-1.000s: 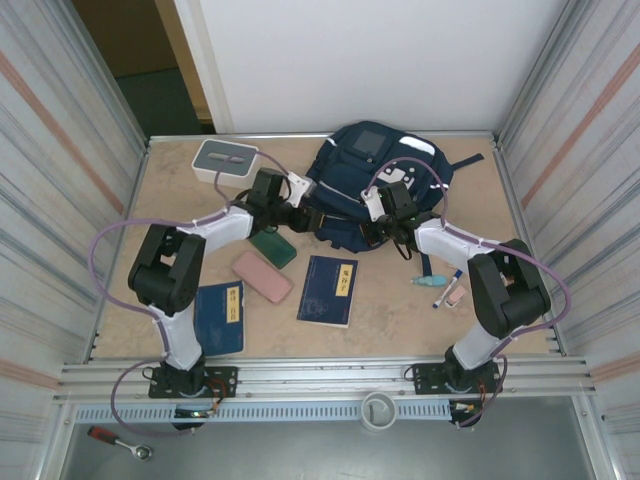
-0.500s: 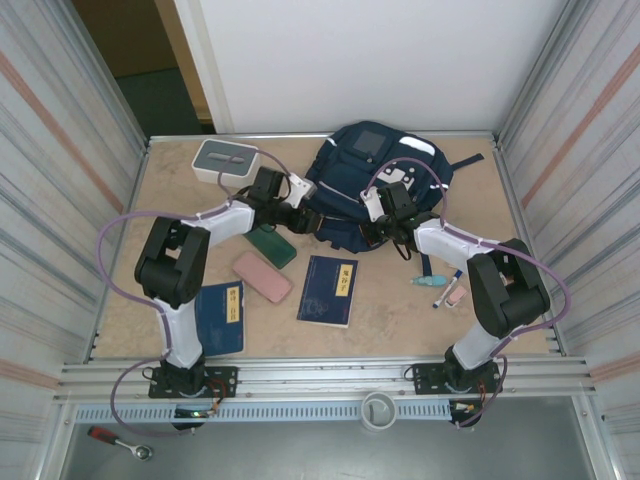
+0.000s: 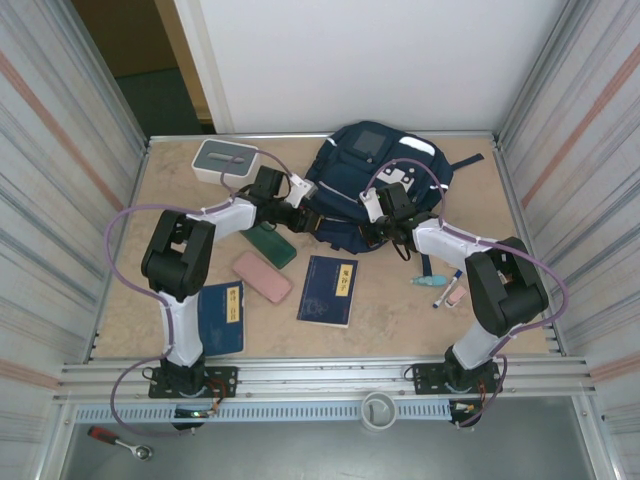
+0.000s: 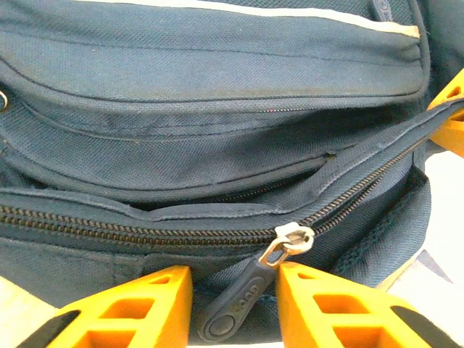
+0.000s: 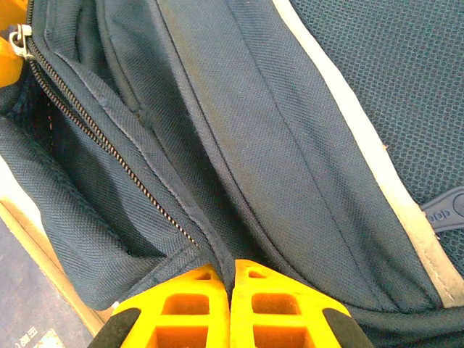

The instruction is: Pack books, pencil case, and school supplies into a backpack

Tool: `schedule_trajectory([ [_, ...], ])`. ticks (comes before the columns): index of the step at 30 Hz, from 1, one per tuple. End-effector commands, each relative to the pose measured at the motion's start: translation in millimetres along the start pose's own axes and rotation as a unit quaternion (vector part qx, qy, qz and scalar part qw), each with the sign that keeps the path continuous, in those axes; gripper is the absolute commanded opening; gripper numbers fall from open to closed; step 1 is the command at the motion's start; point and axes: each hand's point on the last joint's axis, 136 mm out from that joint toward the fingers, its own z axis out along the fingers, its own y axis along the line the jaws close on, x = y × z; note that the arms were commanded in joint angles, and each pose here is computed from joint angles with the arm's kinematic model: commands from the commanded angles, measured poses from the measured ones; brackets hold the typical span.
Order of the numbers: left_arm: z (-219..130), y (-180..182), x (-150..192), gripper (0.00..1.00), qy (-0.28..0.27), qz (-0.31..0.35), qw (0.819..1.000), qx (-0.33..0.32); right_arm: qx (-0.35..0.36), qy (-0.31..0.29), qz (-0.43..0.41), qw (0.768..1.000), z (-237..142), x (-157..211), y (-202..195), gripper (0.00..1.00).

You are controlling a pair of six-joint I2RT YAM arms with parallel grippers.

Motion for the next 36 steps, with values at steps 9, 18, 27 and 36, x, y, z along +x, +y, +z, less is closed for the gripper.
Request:
schedule_trajectory([
  [9, -12.4, 13.3, 6.4, 0.00, 0.007, 0.023, 0.998, -0.061, 0.039, -0.009, 0.006, 0.999, -10.4, -18.3, -13.2, 0.00],
  [18, -38.6, 32.6, -5.4, 0.00, -0.015, 0.016, 0.988, -0.156, 0.100, 0.007, -0.008, 0.995, -24.0, -6.3, -47.1, 0.00],
  [27, -35.5, -34.3, -25.5, 0.00, -0.056, 0.031, 0.997, -0.051, -0.049, -0.059, -0.006, 0.997, -44.4, -44.5, 8.5, 0.33],
  [36, -40.0, -77.0, -40.1, 0.00, -0.075, 0.045, 0.996, 0.013, -0.117, -0.067, -0.064, 0.989, -21.1, -59.5, 55.8, 0.57],
])
